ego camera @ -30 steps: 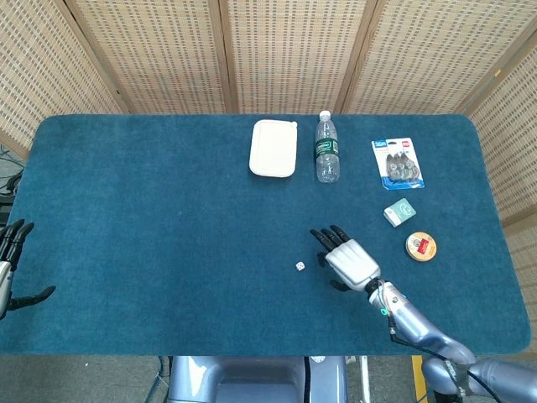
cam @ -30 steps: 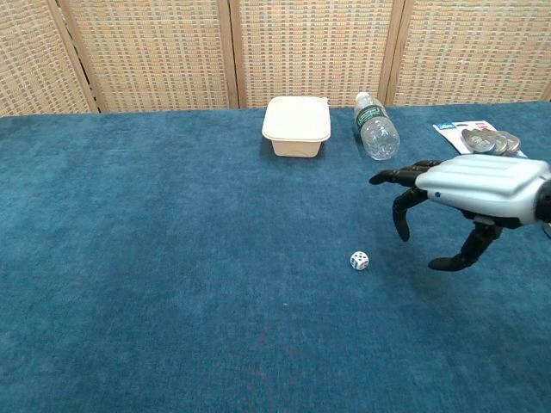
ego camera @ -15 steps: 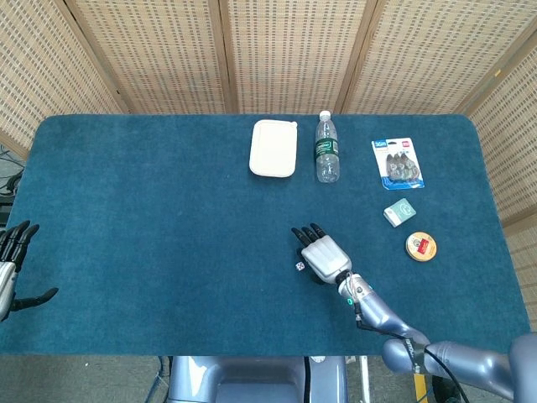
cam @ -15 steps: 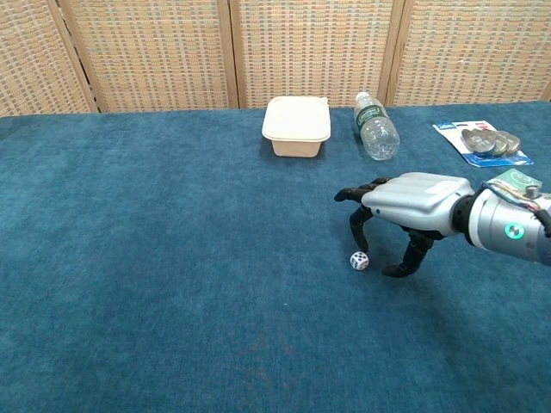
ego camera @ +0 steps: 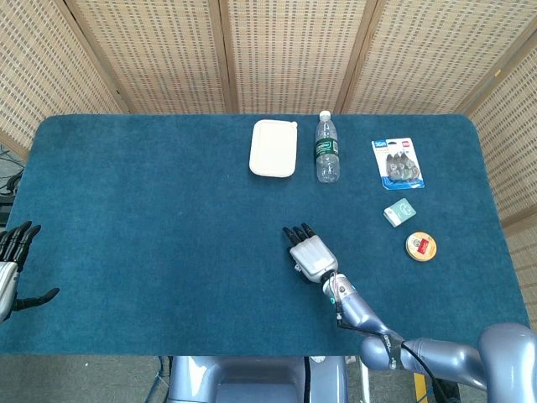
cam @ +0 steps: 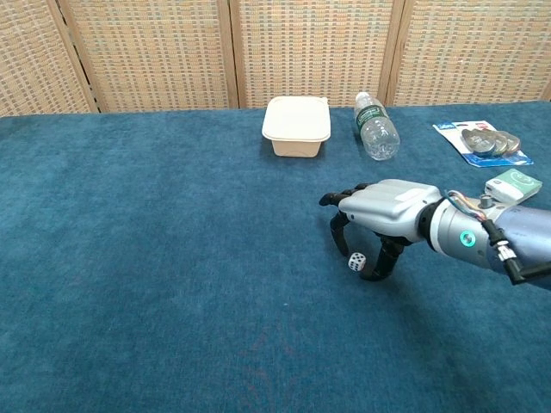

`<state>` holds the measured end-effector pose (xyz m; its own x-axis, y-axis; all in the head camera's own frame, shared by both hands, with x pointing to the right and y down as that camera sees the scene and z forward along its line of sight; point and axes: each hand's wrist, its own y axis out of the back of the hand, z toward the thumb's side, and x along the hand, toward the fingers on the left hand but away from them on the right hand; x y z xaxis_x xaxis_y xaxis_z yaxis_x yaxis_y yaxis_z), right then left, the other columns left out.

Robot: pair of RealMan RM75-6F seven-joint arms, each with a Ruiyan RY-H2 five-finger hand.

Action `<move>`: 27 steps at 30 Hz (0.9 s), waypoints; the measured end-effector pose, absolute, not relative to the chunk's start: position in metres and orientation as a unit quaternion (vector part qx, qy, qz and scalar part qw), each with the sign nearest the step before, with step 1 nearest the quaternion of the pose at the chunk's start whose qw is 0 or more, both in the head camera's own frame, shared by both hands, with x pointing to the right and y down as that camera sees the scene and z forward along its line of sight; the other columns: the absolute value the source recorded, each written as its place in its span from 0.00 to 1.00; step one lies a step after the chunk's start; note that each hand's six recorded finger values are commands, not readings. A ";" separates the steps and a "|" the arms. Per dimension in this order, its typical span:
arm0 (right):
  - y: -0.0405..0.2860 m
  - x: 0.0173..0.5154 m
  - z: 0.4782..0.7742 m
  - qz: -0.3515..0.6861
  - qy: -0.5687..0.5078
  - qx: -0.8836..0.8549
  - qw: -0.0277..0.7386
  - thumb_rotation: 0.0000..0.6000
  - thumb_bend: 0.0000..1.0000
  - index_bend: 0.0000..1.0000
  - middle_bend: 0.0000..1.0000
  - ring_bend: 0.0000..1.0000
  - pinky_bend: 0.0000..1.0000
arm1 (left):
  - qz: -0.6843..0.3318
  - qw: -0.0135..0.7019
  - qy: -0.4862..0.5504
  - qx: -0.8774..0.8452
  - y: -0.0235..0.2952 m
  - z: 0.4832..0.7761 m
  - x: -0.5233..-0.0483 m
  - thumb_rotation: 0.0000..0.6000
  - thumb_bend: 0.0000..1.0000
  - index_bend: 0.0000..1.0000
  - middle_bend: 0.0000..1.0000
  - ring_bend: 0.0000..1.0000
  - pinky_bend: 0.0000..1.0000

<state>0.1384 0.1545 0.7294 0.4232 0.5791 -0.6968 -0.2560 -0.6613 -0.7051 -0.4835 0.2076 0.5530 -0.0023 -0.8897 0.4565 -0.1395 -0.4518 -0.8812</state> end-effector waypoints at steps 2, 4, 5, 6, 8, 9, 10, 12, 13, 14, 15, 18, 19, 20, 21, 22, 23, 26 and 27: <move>0.154 0.137 0.730 0.526 -0.110 -0.745 0.395 1.00 0.34 0.47 0.00 0.00 0.00 | -0.577 0.325 0.411 -0.627 0.207 0.553 -0.484 1.00 0.00 0.00 0.00 0.00 0.00; 0.154 0.136 0.730 0.526 -0.112 -0.746 0.391 1.00 0.35 0.49 0.00 0.00 0.00 | -0.577 0.324 0.410 -0.627 0.207 0.553 -0.484 1.00 0.00 0.00 0.00 0.00 0.00; 0.154 0.136 0.730 0.527 -0.113 -0.747 0.390 1.00 0.37 0.50 0.00 0.00 0.00 | -0.578 0.324 0.410 -0.627 0.207 0.553 -0.483 1.00 0.00 0.00 0.00 0.00 0.00; 0.153 0.136 0.730 0.528 -0.113 -0.747 0.389 1.00 0.38 0.52 0.00 0.00 0.00 | -0.578 0.324 0.409 -0.627 0.207 0.553 -0.483 1.00 0.00 0.00 0.00 0.00 0.00; 0.153 0.136 0.731 0.528 -0.113 -0.746 0.390 1.00 0.40 0.54 0.00 0.00 0.00 | -0.578 0.324 0.410 -0.627 0.207 0.553 -0.483 1.00 0.00 0.00 0.00 0.00 0.00; 0.153 0.136 0.731 0.529 -0.112 -0.745 0.391 1.00 0.41 0.55 0.00 0.00 0.00 | -0.578 0.324 0.410 -0.627 0.207 0.553 -0.484 1.00 0.00 0.00 0.00 0.00 0.00; 0.153 0.136 0.731 0.529 -0.112 -0.744 0.392 1.00 0.41 0.56 0.00 0.00 0.00 | -0.578 0.324 0.410 -0.627 0.207 0.553 -0.484 1.00 0.00 0.00 0.00 0.00 0.00; 0.154 0.136 0.731 0.529 -0.111 -0.745 0.391 1.00 0.41 0.58 0.01 0.00 0.00 | -0.578 0.324 0.411 -0.627 0.207 0.553 -0.484 1.00 0.00 0.00 0.00 0.00 0.00; 0.154 0.136 0.731 0.528 -0.111 -0.746 0.391 1.00 0.41 0.58 0.01 0.00 0.00 | -0.577 0.324 0.411 -0.627 0.207 0.553 -0.484 1.00 0.00 0.00 0.00 0.00 0.00; 0.154 0.135 0.730 0.528 -0.111 -0.746 0.390 1.00 0.41 0.58 0.01 0.00 0.00 | -0.578 0.324 0.410 -0.627 0.207 0.553 -0.483 1.00 0.00 0.00 0.00 0.00 0.00; 0.155 0.135 0.730 0.526 -0.112 -0.748 0.390 1.00 0.41 0.58 0.01 0.00 0.00 | -0.578 0.324 0.410 -0.627 0.207 0.553 -0.483 1.00 0.00 0.00 0.00 0.00 0.00; 0.155 0.133 0.729 0.523 -0.116 -0.751 0.387 1.00 0.41 0.60 0.02 0.00 0.00 | -0.578 0.324 0.410 -0.627 0.207 0.553 -0.483 1.00 0.00 0.00 0.00 0.00 0.00; 0.155 0.132 0.728 0.521 -0.117 -0.752 0.387 1.00 0.41 0.60 0.02 0.00 0.00 | -0.578 0.324 0.411 -0.627 0.207 0.553 -0.483 1.00 0.00 0.00 0.00 0.00 0.00; 0.154 0.131 0.727 0.520 -0.119 -0.752 0.386 1.00 0.41 0.60 0.02 0.00 0.00 | -0.577 0.324 0.411 -0.626 0.207 0.553 -0.484 1.00 0.00 0.00 0.00 0.00 0.00; 0.153 0.131 0.726 0.519 -0.122 -0.752 0.388 1.00 0.41 0.60 0.02 0.00 0.00 | -0.577 0.324 0.412 -0.626 0.207 0.553 -0.484 1.00 0.00 0.00 0.00 0.00 0.00; 0.152 0.130 0.724 0.518 -0.123 -0.752 0.389 1.00 0.41 0.60 0.02 0.00 0.00 | -0.577 0.324 0.412 -0.626 0.207 0.553 -0.484 1.00 0.00 0.00 0.00 0.00 0.00; 0.152 0.130 0.723 0.517 -0.124 -0.752 0.389 1.00 0.41 0.60 0.02 0.00 0.00 | -0.577 0.324 0.412 -0.626 0.207 0.553 -0.484 1.00 0.00 0.00 0.00 0.00 0.00; 0.149 0.128 0.719 0.513 -0.129 -0.753 0.392 1.00 0.42 0.60 0.03 0.00 0.00 | -0.577 0.323 0.412 -0.627 0.207 0.552 -0.484 1.00 0.00 0.00 0.00 0.00 0.00; 0.147 0.127 0.715 0.510 -0.132 -0.753 0.394 1.00 0.43 0.60 0.03 0.00 0.00 | -0.576 0.323 0.413 -0.627 0.207 0.552 -0.484 1.00 0.00 0.00 0.00 0.00 0.00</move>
<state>0.1269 0.1468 0.7154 0.4448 0.6006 -0.6644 -0.2034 -0.6547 -0.7280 -0.4840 0.2066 0.5522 -0.0048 -0.8900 0.4560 -0.1447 -0.4506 -0.8809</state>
